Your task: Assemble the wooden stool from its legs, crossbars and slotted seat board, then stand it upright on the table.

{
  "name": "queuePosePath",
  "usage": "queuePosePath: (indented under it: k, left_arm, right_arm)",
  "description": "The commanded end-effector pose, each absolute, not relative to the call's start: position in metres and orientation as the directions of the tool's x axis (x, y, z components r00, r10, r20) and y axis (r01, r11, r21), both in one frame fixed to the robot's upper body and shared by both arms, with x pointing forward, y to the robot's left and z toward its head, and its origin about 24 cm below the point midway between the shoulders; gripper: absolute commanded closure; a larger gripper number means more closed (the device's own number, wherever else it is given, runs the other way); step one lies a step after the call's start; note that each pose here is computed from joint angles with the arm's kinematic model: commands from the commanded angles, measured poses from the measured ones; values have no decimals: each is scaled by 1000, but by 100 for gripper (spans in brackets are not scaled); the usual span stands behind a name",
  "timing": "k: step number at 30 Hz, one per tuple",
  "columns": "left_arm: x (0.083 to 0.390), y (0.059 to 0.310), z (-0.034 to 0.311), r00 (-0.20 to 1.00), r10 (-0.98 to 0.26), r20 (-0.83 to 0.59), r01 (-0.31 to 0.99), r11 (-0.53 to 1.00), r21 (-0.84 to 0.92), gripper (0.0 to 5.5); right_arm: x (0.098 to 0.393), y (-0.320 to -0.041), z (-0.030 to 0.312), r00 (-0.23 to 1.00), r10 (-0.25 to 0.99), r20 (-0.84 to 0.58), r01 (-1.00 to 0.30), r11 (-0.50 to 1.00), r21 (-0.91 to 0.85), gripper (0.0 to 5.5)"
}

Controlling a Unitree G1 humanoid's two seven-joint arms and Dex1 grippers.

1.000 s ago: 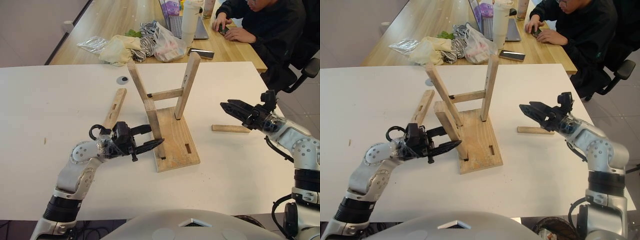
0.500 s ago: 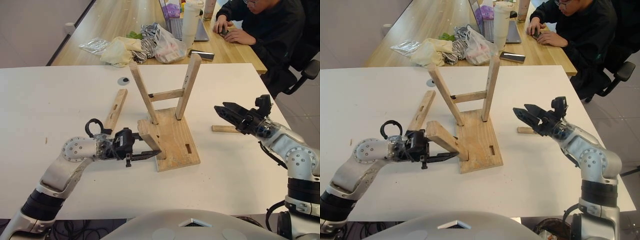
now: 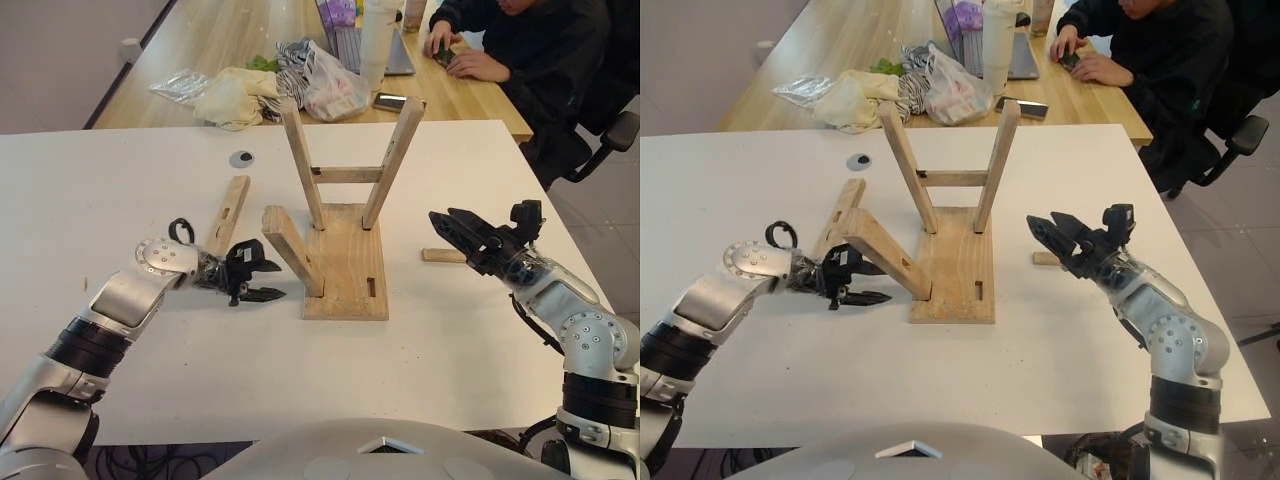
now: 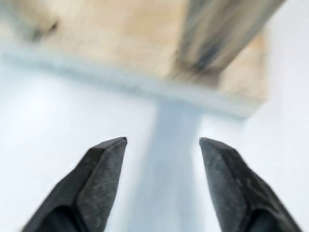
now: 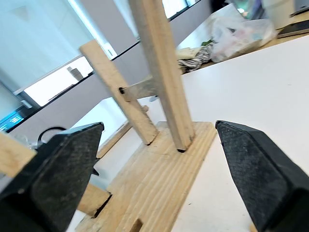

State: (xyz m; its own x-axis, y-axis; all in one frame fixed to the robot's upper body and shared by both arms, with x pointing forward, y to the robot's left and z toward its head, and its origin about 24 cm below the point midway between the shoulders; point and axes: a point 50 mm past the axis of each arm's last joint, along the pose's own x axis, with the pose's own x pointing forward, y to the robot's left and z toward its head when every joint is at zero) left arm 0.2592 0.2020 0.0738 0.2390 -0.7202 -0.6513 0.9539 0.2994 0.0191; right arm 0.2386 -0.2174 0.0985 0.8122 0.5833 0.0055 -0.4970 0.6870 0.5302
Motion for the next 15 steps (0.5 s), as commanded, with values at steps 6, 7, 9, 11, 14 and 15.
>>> queuePosePath:
  k: [6,7,9,11,14,15]
  left_arm:
    - [290,229,86,435,-599,-672,894,377,242,179]
    - [292,230,85,459,-588,-666,882,392,261,179]
    - [294,234,82,495,-574,-653,861,428,277,179]
    - [296,238,81,520,-566,-639,842,464,274,179]
    - [304,240,87,572,-563,-596,808,511,293,179]
    - [305,240,89,585,-563,-583,799,524,296,179]
  right_arm:
    - [254,-273,81,792,530,-302,-513,847,139,126]
    - [255,-277,74,775,530,-346,-529,842,105,126]
    - [261,-283,59,750,521,-407,-545,836,66,126]
    - [267,-286,44,745,515,-424,-516,848,123,126]
    - [264,-292,25,718,528,-455,-475,848,235,126]
    - [261,-294,20,697,535,-478,-480,843,243,126]
